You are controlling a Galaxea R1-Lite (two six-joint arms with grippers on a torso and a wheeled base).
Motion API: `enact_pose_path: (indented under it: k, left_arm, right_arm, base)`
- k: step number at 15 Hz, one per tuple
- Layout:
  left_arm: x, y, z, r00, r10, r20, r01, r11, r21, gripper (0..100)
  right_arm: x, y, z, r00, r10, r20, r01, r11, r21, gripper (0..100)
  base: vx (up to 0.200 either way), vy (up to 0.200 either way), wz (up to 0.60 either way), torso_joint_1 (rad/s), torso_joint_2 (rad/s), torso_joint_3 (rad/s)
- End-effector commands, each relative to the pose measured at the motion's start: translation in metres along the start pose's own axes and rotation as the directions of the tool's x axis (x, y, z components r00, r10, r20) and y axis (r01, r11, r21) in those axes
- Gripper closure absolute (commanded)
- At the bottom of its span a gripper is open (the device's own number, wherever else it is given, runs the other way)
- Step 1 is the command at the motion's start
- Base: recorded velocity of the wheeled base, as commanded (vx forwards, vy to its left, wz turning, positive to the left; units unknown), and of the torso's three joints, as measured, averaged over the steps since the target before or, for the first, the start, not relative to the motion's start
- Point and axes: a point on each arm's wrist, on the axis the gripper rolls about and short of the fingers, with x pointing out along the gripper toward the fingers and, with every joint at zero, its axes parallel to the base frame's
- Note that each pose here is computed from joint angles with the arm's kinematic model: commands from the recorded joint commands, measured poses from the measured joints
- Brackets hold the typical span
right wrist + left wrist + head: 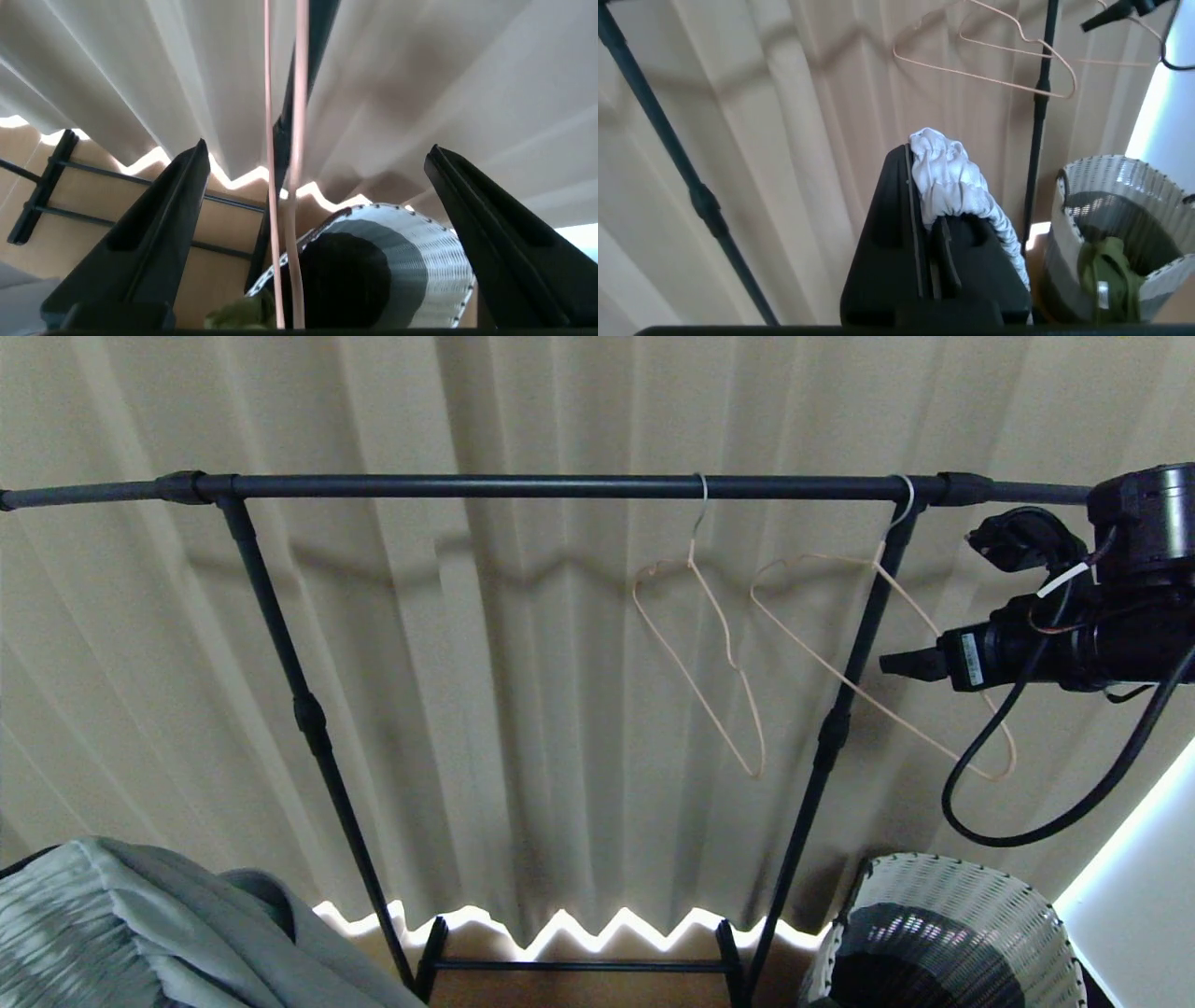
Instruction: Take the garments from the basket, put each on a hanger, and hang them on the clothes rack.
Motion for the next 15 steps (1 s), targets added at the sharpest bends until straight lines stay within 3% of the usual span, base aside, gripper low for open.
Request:
enact_pose_path:
  k: [1, 7, 8, 15]
  left_arm:
    - [-0.007, -0.001, 0.0, 1.0, 0.002, 0.031, -0.002, 1.0, 0.005, 100]
    - [-0.008, -0.001, 0.001, 0.999, 0.0, 0.04, -0.001, 1.0, 0.006, 100]
    - [-0.008, -0.001, 0.001, 0.999, 0.0, 0.04, -0.001, 1.0, 0.006, 100]
    - [-0.007, -0.001, 0.002, 0.999, -0.001, 0.04, 0.001, 1.0, 0.006, 100]
  right_arm:
    - [0.009, 0.0, 0.0, 1.0, 0.002, -0.013, -0.002, 1.0, 0.0, 0]
    - [0.009, 0.0, 0.0, 1.0, 0.002, -0.012, -0.002, 1.0, 0.0, 0]
    - [0.01, 0.0, 0.0, 1.0, 0.002, -0.013, -0.002, 1.0, 0.0, 100]
    - [0.0, 0.0, 0.004, 1.0, -0.001, 0.014, 0.001, 1.0, -0.001, 100]
  base:
    - [0.0, 0.0, 0.0, 0.0, 0.0, 0.0]
    - [0.0, 0.0, 0.0, 0.0, 0.0, 0.0]
    - [0.0, 0.0, 0.0, 0.0, 0.0, 0.0]
    - [0.0, 0.0, 0.0, 0.0, 0.0, 0.0]
